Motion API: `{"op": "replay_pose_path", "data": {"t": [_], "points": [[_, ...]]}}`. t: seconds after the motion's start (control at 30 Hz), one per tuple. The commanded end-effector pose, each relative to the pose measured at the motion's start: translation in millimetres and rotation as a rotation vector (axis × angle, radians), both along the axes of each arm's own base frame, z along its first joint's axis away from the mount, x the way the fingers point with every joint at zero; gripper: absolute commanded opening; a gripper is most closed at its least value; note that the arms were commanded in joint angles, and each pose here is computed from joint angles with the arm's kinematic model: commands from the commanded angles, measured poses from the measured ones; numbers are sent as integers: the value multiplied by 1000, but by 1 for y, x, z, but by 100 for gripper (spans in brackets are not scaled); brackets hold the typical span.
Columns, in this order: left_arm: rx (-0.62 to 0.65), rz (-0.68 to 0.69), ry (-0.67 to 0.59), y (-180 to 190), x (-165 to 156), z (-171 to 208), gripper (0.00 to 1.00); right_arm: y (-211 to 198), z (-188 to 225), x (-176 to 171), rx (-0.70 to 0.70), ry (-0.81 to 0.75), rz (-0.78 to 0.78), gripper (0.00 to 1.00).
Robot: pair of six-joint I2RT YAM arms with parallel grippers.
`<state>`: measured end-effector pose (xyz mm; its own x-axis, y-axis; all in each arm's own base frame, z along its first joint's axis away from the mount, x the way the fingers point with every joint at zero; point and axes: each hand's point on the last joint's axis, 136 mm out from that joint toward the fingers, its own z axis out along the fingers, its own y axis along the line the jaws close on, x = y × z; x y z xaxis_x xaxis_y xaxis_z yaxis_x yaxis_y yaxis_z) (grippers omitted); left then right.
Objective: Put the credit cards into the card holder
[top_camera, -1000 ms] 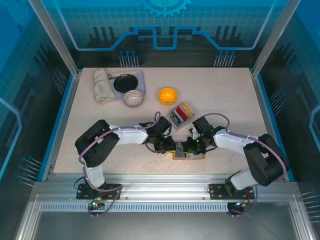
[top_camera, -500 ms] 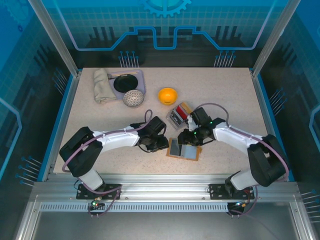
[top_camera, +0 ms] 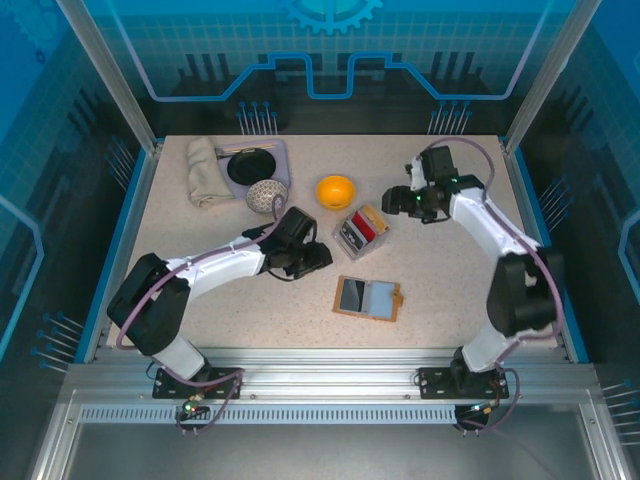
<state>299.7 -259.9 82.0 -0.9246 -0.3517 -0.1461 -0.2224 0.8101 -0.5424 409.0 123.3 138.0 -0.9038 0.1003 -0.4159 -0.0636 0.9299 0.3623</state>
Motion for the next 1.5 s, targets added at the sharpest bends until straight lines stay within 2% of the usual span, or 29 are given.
{"op": "replay_pose_path", "data": {"t": [0.0,0.2,0.43,0.67,0.87,1.07,1.17,1.47], "points": [[-46,-2,3,-3,13,4,51,19,-20,7,60,100,94,72],[-78,23,27,0,30,-1,54,43,-44,26,154,188,157,73],[-106,31,52,-1,50,-9,54,84,-45,3,341,238,283,72],[-108,26,65,-7,70,-14,55,99,-27,-23,378,235,335,70],[-109,35,79,-12,81,-20,52,85,-25,-29,261,211,297,70],[-99,44,106,-13,82,-32,42,55,-27,-22,-19,134,239,70],[-104,41,115,-15,84,-37,37,53,-26,-23,-139,106,272,66],[-62,45,159,-9,78,-58,27,56,-28,-23,-435,43,357,63]]}}
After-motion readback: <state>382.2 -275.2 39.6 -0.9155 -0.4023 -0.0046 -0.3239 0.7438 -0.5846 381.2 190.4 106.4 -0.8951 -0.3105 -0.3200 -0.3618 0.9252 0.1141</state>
